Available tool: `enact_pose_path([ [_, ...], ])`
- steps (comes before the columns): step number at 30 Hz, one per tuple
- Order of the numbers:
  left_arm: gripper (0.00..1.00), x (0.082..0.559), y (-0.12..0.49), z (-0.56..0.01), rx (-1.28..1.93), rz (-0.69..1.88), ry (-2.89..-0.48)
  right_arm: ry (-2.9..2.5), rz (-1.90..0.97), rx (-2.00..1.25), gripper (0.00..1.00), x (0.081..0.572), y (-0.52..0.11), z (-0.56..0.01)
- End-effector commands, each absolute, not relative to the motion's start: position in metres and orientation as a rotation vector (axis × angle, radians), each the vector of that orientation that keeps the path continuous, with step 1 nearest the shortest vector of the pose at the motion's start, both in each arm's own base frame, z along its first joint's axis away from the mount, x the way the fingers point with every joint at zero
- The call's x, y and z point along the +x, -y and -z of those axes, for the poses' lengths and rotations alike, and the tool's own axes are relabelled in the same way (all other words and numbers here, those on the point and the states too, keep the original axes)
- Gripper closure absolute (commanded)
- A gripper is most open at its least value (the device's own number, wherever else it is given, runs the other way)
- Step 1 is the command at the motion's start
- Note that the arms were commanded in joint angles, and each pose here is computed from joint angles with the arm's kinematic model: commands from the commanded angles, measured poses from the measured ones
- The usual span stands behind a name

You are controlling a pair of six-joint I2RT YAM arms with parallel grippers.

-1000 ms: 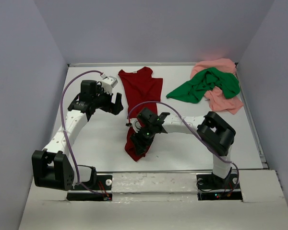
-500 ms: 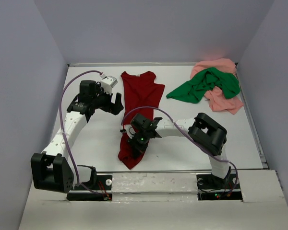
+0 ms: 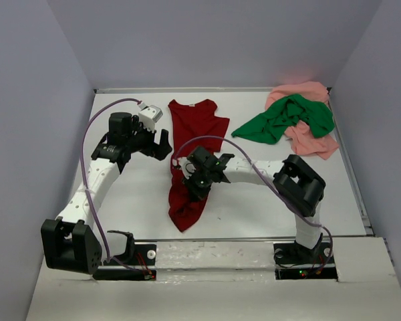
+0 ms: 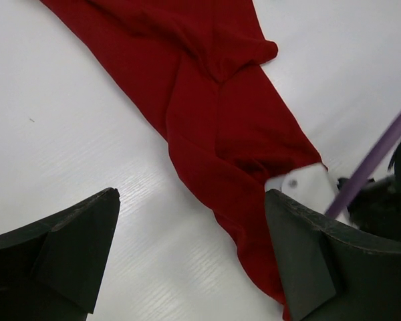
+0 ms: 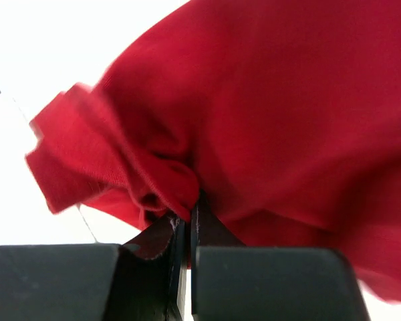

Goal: Fold and stack the t-shirts

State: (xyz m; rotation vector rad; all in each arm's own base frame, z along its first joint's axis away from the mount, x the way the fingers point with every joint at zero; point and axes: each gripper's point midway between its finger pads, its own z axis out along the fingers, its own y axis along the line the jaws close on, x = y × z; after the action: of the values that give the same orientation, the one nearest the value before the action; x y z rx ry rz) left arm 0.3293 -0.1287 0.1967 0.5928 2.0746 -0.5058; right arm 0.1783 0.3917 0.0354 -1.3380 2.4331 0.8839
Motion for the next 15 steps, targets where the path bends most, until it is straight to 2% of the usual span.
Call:
enact_pose_path([
  [1,0.01,0.325,0.135,-0.207,0.610,0.539,-2.024,-2.287,-0.837,-1.180,1.00,0.249,-0.390,-0.091],
  [7,0.01,0.322,0.136,-0.204,0.618,0.548,-2.024,-2.167,-0.832,-1.054,1.00,0.327,-0.389,-0.140],
  [10,0.01,0.321,0.137,-0.203,0.622,0.555,-2.027,-2.157,-0.842,-0.997,1.00,0.360,-0.388,-0.146],
  [12,0.01,0.320,0.137,-0.202,0.624,0.558,-2.027,-2.169,-0.837,-0.973,1.00,0.375,-0.387,-0.141],
  [15,0.01,0.318,0.138,-0.202,0.631,0.566,-2.024,-2.197,-0.906,-0.992,1.00,0.370,-0.395,-0.126],
])
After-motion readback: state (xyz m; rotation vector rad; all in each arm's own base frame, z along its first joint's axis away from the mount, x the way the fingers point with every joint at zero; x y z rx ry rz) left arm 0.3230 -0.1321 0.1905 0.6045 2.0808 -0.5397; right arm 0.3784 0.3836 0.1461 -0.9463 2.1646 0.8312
